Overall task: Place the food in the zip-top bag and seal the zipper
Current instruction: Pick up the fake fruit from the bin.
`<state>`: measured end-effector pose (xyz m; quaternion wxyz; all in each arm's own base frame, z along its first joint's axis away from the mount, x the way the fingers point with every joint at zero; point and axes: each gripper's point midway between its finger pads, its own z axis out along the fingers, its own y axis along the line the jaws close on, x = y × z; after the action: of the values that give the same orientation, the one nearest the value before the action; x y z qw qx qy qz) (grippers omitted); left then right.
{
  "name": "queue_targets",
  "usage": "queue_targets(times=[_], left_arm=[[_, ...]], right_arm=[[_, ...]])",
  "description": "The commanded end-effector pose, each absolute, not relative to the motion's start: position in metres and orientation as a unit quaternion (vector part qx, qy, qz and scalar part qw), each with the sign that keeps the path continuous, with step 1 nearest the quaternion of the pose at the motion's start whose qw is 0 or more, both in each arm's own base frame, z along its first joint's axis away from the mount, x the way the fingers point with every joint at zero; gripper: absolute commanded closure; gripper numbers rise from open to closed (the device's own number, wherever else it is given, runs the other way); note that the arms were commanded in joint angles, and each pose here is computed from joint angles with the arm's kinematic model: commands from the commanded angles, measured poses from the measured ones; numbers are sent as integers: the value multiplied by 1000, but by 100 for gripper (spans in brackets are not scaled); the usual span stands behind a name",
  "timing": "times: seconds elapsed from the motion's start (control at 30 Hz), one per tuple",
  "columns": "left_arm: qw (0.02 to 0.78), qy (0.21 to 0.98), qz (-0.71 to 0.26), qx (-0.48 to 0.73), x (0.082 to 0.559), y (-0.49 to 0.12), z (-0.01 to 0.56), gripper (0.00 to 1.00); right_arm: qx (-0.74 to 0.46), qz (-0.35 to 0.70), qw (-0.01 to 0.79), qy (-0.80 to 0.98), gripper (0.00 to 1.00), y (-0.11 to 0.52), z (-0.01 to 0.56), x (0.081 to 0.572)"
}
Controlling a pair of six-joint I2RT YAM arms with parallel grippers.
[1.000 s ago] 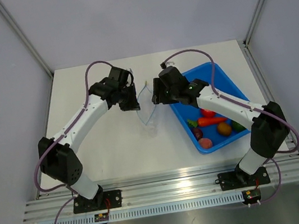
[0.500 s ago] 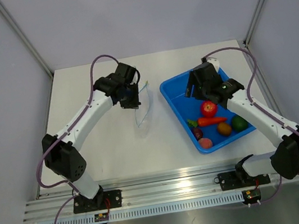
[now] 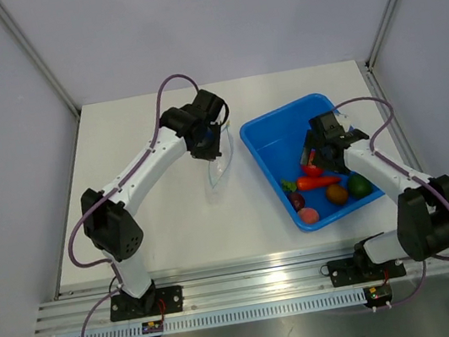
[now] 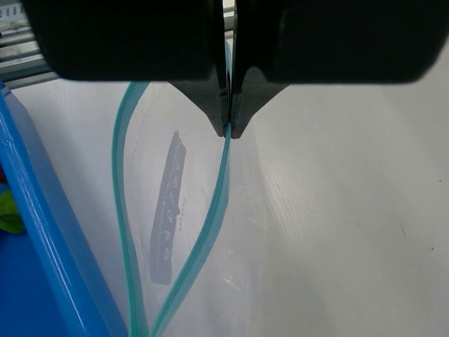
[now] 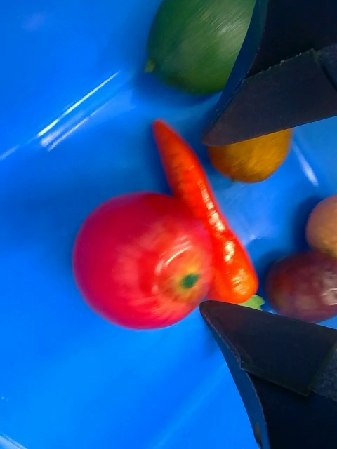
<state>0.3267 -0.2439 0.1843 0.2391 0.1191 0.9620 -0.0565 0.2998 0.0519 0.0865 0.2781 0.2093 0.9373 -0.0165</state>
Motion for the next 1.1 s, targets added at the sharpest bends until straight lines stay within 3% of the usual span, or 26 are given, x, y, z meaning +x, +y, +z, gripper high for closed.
queue_targets(times=[0.0,0.2,0.97,1.07], left_arm=[[253,958,-48,123,331,-246,188,100],[251,959,-51,124,328,-249,186,100],[245,959,-52,132,326,-253,182,100],[244,959,-53,133,326,-254,181,100]], right_arm=[[194,-1,317,928,1,60,90,334],[188,27,322,928,1,74,82,361],[222,-47,339,913,1,30,72,399],[223,-42,335,914,12,31,69,395]])
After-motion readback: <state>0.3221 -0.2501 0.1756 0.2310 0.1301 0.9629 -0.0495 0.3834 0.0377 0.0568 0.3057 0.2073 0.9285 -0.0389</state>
